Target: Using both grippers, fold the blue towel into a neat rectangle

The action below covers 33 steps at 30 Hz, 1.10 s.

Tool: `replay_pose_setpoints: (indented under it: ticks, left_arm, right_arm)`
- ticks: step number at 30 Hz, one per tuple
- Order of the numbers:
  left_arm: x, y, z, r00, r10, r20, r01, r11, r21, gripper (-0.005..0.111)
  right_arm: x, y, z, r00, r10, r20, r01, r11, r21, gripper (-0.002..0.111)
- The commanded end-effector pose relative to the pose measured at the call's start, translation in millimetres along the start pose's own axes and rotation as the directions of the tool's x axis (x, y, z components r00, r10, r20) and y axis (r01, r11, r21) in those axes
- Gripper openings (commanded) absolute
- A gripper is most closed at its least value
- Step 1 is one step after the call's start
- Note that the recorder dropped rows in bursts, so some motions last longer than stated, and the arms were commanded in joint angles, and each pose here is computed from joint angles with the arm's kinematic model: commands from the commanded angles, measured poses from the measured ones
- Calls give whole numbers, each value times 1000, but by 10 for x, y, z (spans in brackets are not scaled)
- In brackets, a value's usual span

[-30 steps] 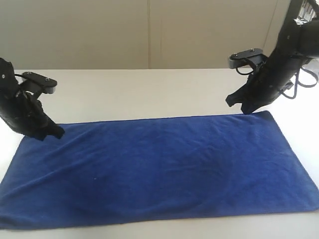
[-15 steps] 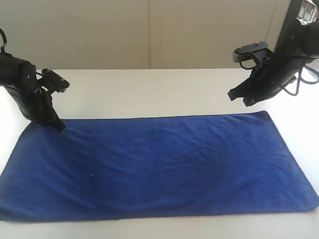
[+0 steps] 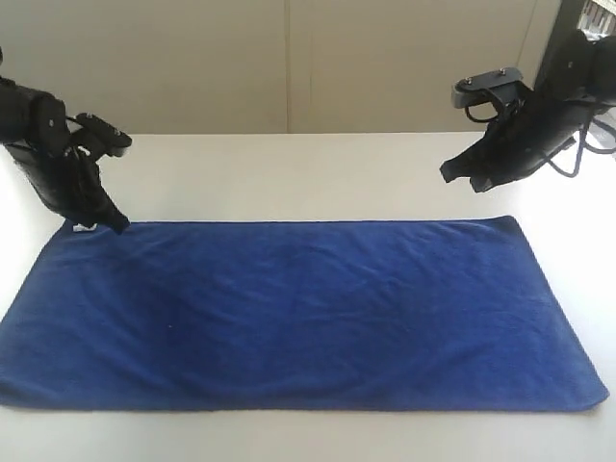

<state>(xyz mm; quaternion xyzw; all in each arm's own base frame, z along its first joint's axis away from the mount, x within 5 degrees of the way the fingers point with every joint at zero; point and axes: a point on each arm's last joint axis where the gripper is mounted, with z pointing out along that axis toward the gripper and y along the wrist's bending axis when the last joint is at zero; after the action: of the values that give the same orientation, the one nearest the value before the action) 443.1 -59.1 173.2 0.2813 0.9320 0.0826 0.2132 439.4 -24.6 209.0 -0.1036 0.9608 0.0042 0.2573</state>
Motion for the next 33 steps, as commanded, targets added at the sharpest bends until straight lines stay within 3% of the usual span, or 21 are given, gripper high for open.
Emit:
replay_pose_setpoints:
  ticks: [1,7,13,17,18,21,22,24,26,30,33]
  left_arm:
    - [-38,35,-567,999,-24,38,23,999,37,0]
    - [102,-15,-1334,990,-43,134,34,997,67,0]
    - [541,-206,-2017,961,-106,256,87,993,84,0]
    - [1112,-480,-2500,922,-149,357,119,987,105,0]
    - [1329,-601,-2637,896,-177,406,137,982,126,0]
    - [1676,-760,-2800,846,-193,497,158,981,112,0]
    - [1918,-864,-2944,800,-210,562,183,978,105,0]
    - [2254,-1017,-3054,730,-254,635,233,965,119,0]
    - [2518,-1152,-3059,698,-270,663,247,960,131,0]
    - [2826,-1337,-2911,726,-261,636,225,964,140,0]
    - [2878,-1368,-2794,738,-261,622,227,965,136,0]
  right_arm:
    - [-51,16,-367,1000,9,28,-9,1000,-3,0]
    - [72,109,-858,993,46,106,-47,999,5,0]
    - [483,252,-1092,982,107,155,-108,994,0,0]
    - [842,333,-1127,972,144,185,-150,988,20,0]
    - [908,344,-1114,967,161,200,-169,985,24,0]
    - [974,349,-1047,966,170,193,-178,984,29,0]
    - [1016,353,-964,972,174,156,-180,983,24,0]
    - [1046,345,-808,978,181,106,-184,983,20,0]
    - [1065,322,-602,979,188,74,-190,982,23,0]
    - [1078,277,-184,980,199,-11,-198,980,22,0]
    - [1078,257,3,979,201,-48,-200,980,20,0]
